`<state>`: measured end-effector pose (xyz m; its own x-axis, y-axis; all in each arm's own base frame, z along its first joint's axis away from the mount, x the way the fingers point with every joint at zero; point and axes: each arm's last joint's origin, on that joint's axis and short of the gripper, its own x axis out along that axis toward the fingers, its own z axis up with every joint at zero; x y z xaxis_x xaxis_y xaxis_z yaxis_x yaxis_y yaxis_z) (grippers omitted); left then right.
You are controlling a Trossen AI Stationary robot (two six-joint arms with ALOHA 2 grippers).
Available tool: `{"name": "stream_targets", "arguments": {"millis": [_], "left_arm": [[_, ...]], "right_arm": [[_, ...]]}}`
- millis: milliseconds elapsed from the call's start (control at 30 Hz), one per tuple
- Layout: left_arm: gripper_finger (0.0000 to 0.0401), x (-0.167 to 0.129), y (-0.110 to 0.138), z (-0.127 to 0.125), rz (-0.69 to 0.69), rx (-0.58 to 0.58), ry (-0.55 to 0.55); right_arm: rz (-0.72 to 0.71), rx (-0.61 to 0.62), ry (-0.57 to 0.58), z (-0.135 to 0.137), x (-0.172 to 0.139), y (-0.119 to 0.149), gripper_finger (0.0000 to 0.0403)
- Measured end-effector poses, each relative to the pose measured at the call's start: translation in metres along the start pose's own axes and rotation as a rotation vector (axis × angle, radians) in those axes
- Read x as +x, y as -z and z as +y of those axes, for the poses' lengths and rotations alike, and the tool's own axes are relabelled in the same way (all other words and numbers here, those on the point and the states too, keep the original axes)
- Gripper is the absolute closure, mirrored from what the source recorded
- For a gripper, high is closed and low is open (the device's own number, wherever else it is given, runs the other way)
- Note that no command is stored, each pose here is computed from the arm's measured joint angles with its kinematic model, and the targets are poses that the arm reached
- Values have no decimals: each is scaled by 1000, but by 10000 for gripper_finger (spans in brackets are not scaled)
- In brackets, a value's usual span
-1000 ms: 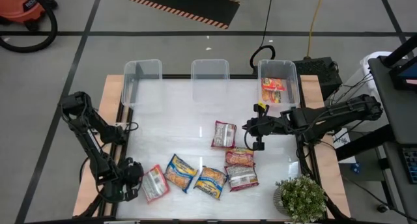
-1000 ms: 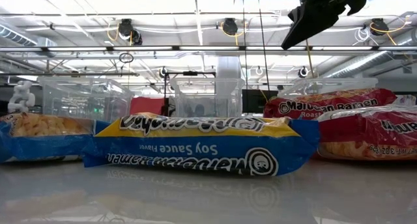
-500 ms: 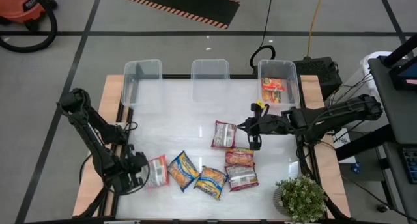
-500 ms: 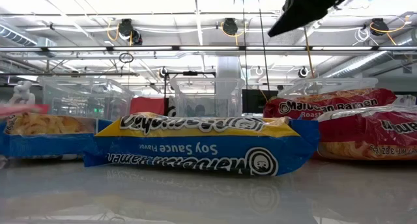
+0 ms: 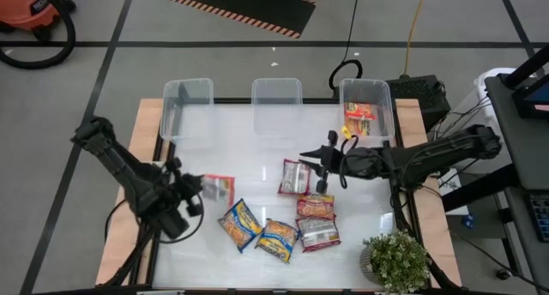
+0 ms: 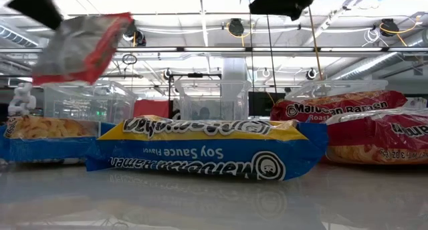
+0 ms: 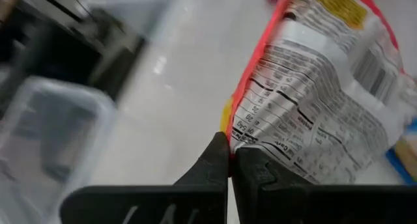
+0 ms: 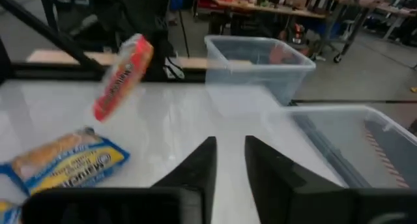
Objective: Sort Maruchan noodles
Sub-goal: Put the orange noodle pack into the right transparent bin
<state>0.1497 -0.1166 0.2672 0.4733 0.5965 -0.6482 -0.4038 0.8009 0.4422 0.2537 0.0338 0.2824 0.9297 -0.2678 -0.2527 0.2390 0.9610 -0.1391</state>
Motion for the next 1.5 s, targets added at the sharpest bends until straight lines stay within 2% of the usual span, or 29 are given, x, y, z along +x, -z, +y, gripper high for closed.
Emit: {"name": "stream_targets", "arguments": {"millis": [200, 367, 567, 733, 833, 1000, 1267, 1367, 1500], "left_arm": [[399, 26, -37, 7, -103, 45, -98], [399, 49, -69, 11, -166, 68, -116], [399, 66, -95, 19, -230, 88, -97], [399, 79, -103, 18, -225, 104, -72], [399, 88, -106, 12, -218, 110, -74], [399, 104, -109, -2, -200, 148, -53], [399, 121, -120, -18, -261, 182, 7], [399, 125, -123, -18, -272, 186, 7], [399, 131, -123, -15, -259, 181, -1]], "right_arm": [[-46, 15, 1, 14, 29, 8, 262], [-36, -17, 7, 26, 56, 20, 219], [-19, -29, 24, 30, 69, 16, 188], [-7, -47, 143, 26, 70, 15, 179], [-14, 9, 140, 26, 70, 15, 179], [-25, 162, 52, 25, 72, 14, 179], [68, 205, 18, 19, 75, 24, 179], [115, 230, -42, 14, 77, 28, 179], [155, 223, -38, 10, 78, 32, 179]]}}
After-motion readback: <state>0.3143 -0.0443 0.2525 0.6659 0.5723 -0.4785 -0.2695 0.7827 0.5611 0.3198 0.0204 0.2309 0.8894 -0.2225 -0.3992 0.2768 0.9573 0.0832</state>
